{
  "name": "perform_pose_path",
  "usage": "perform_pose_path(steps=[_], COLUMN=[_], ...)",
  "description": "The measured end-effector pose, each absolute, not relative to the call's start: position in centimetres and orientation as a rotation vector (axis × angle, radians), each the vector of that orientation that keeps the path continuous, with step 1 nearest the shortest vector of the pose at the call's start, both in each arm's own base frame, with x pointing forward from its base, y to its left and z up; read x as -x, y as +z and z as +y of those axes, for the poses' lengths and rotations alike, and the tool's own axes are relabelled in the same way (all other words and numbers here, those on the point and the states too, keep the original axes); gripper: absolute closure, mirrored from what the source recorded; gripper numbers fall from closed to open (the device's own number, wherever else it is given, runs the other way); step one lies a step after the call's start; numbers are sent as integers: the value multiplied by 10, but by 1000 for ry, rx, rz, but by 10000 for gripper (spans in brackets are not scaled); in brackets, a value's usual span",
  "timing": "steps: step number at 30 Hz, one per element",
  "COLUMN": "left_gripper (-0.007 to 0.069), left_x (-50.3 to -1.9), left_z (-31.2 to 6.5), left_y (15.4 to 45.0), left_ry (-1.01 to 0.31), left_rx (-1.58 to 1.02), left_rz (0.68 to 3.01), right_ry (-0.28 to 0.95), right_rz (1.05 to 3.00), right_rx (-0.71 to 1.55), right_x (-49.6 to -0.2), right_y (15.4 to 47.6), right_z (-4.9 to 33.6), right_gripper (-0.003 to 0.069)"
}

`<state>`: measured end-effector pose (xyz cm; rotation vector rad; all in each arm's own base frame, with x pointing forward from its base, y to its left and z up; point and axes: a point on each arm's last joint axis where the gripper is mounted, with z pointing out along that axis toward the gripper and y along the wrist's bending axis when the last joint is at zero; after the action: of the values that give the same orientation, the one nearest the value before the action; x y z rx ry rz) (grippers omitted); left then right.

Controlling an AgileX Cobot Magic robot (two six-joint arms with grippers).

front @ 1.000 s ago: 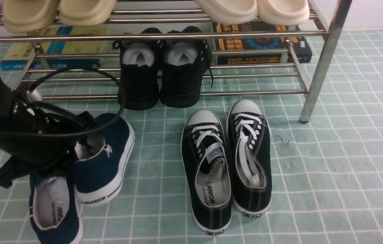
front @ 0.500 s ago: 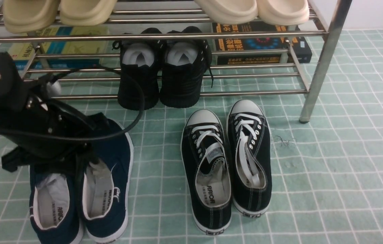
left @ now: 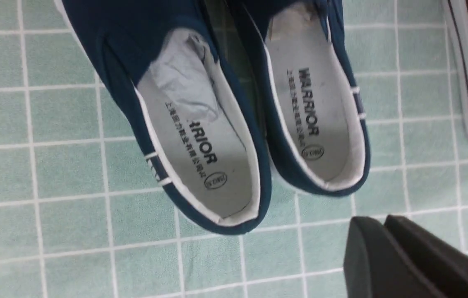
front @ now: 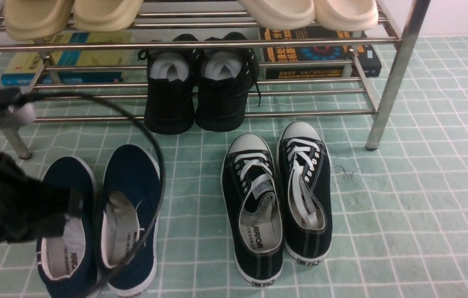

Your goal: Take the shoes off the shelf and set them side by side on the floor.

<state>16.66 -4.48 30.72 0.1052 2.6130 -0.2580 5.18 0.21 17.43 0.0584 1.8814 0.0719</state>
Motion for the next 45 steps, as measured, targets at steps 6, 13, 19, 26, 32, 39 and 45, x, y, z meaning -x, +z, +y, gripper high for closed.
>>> perform_pose_path(steps=[6,13,19,26,32,39,45], left_gripper=[624,624,620,613,607,605,598], left_x=[-131,-115,-114,-114,-114,-104,-75], left_z=[-41,-34,-33,-33,-33,-29,-17], left_y=[257,243,246,246,246,234,198], left_ry=[-395,-452,-456,-458,-450,-388,-265], left_rx=[-9,94,100,101,95,38,-47], left_rz=[2370,2109,2070,2070,2070,2067,1979], right_ry=[72,72,72,72,72,72,72], right_rz=[1881,1881,1881,1881,1881,1881,1881], right_rx=[-58,-58,-58,-58,-58,-58,-58], right_x=[-52,-52,-52,-52,-52,-52,-52], right_y=[174,174,174,174,174,174,174], right_z=[2,2,2,2,2,2,2], right_gripper=[421,421,421,421,421,421,421])
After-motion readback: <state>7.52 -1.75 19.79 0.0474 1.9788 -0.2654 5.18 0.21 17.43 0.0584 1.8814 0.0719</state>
